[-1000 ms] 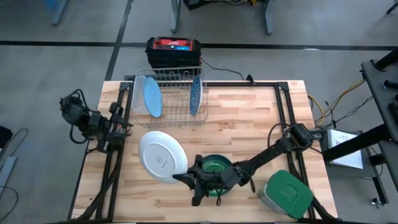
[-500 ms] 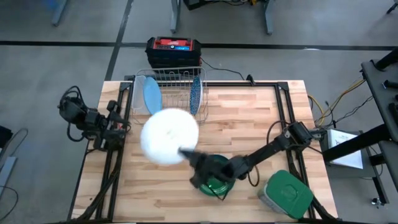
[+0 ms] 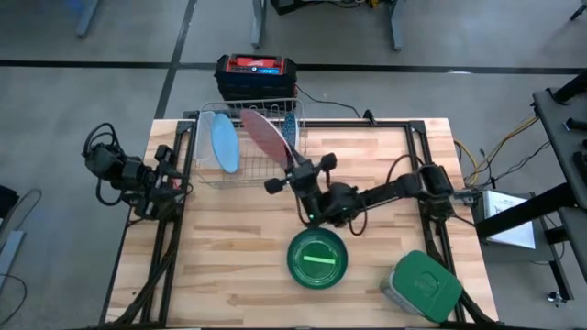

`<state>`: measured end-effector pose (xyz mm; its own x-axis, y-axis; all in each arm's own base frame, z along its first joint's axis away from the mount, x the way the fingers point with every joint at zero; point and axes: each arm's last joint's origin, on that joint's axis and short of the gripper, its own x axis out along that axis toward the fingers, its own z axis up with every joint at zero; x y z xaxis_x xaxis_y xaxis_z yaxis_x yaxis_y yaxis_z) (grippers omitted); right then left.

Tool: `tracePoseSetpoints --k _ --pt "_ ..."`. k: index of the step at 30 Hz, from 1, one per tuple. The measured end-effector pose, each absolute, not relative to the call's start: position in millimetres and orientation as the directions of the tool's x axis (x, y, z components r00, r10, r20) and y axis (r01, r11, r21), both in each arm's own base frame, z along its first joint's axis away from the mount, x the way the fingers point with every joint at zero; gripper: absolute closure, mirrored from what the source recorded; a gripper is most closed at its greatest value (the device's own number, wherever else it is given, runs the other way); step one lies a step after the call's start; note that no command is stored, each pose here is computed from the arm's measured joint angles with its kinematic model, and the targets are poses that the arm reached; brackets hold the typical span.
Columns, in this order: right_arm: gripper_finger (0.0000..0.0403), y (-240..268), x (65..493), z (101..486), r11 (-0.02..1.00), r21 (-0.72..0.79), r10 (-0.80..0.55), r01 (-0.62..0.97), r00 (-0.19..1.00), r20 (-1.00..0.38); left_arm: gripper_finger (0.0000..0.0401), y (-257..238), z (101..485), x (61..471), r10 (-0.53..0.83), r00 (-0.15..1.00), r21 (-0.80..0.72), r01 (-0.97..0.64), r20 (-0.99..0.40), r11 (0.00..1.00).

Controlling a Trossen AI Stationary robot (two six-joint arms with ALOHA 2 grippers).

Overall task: Sort dishes
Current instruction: Put the red patterned plate into the dish rack

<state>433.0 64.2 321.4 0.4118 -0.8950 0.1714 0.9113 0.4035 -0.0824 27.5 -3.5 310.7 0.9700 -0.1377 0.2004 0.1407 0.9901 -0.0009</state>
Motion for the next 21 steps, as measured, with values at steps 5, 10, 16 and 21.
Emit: tracePoseSetpoints --k 5,10,16,21 --pt "0.0403 44.7 443.0 308.9 0.384 0.016 -0.918 0.923 0.379 0.118 0.0249 -3.6 309.8 27.7 -0.137 0.972 0.018 0.136 0.191 0.991" --pt "0.0403 26.4 445.1 303.8 0.301 0.044 -0.951 0.953 0.297 0.081 0.0249 -3.8 308.4 28.0 -0.138 0.974 0.038 0.133 0.179 0.990" --pt "0.0403 7.8 451.0 296.4 0.248 0.058 -0.967 0.967 0.244 0.069 0.0249 -3.8 308.2 28.0 -0.138 0.974 0.046 0.132 0.178 0.990" --pt "0.0403 -1.9 467.8 297.3 0.202 -0.015 -0.977 0.979 0.202 0.067 0.0249 -3.9 307.9 28.1 -0.137 0.975 0.065 0.128 0.175 0.990"
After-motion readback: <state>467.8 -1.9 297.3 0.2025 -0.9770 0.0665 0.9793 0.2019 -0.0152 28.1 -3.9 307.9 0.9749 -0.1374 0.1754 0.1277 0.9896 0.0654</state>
